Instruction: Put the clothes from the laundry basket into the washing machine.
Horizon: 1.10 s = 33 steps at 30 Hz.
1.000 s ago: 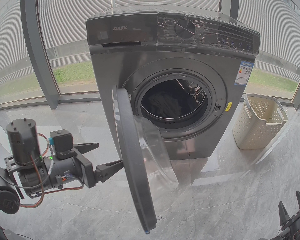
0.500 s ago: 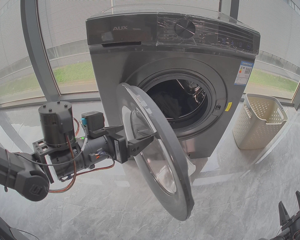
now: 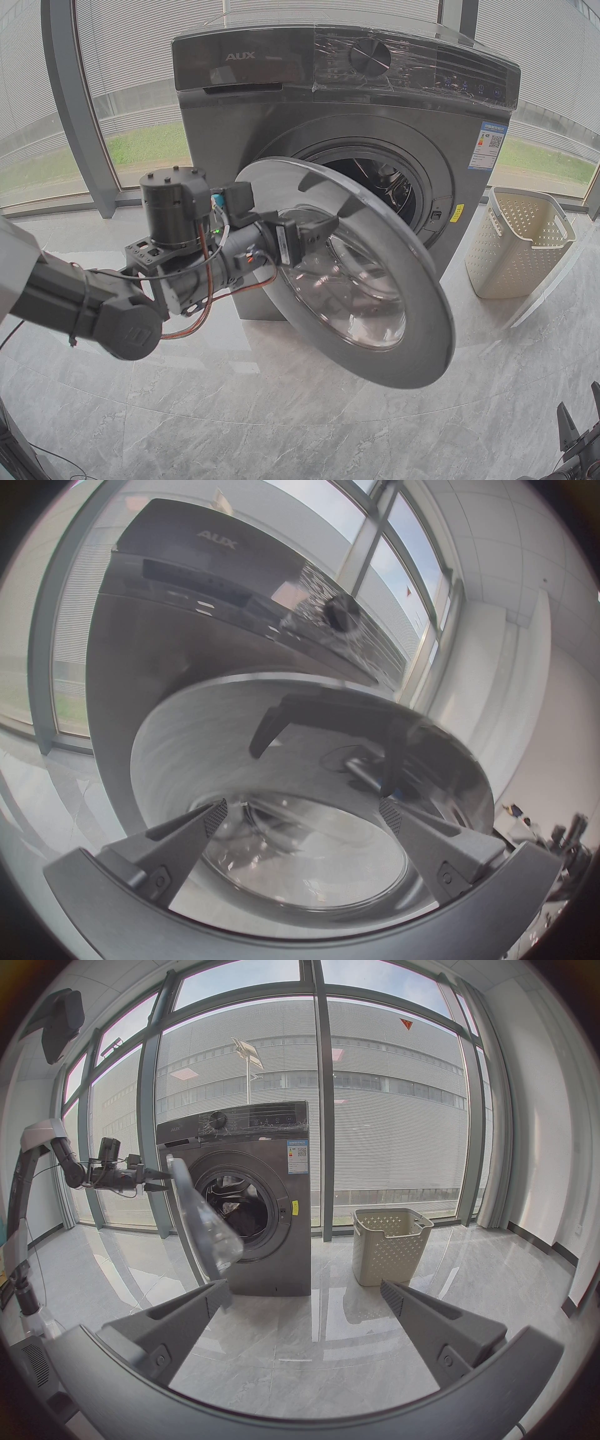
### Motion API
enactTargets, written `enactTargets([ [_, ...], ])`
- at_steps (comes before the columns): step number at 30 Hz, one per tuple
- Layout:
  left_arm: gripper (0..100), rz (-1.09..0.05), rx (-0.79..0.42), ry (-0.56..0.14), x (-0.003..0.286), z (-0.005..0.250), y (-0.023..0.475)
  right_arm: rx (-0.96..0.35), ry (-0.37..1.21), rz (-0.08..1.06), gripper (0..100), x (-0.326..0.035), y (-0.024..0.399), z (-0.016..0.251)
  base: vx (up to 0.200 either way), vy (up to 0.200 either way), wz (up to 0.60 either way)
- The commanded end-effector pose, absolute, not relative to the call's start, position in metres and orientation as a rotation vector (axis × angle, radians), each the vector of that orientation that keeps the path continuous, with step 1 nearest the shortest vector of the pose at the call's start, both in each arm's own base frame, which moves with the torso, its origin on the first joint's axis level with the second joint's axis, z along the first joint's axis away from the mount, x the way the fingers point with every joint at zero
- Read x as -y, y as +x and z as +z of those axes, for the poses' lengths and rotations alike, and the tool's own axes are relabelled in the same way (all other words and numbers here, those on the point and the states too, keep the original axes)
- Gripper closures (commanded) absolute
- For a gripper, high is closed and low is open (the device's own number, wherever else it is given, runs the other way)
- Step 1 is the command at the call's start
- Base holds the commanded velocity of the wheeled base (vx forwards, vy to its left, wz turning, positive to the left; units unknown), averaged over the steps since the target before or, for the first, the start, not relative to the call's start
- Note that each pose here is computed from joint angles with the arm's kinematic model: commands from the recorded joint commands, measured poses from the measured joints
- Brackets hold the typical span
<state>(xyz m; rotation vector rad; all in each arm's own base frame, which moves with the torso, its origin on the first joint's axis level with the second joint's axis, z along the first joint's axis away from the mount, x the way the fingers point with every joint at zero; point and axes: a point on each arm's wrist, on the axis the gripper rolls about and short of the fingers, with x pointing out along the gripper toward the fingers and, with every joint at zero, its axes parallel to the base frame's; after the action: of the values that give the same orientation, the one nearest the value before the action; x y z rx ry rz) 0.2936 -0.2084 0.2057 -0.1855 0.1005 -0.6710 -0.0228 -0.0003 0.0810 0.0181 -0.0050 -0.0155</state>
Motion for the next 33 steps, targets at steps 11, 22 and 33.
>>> enactTargets([
  [11, 0, -0.555, -0.074, -0.253, 0.221, 0.198, 0.305, 0.005, 0.018, -0.015, 0, 0.0, -0.023, 0.076, 0.0, 0.0, 0.0],
  [22, 0, -0.643, -0.126, -0.221, 0.122, 0.198, 0.143, 0.005, 0.018, -0.015, 0, 0.0, -0.023, 0.076, 0.0, 0.0, 0.0],
  [33, 0, -0.46, 0.001, -0.25, 0.025, 0.16, 0.047, 0.005, 0.018, -0.015, 0, 0.0, -0.023, 0.076, 0.0, 0.0, 0.0],
])
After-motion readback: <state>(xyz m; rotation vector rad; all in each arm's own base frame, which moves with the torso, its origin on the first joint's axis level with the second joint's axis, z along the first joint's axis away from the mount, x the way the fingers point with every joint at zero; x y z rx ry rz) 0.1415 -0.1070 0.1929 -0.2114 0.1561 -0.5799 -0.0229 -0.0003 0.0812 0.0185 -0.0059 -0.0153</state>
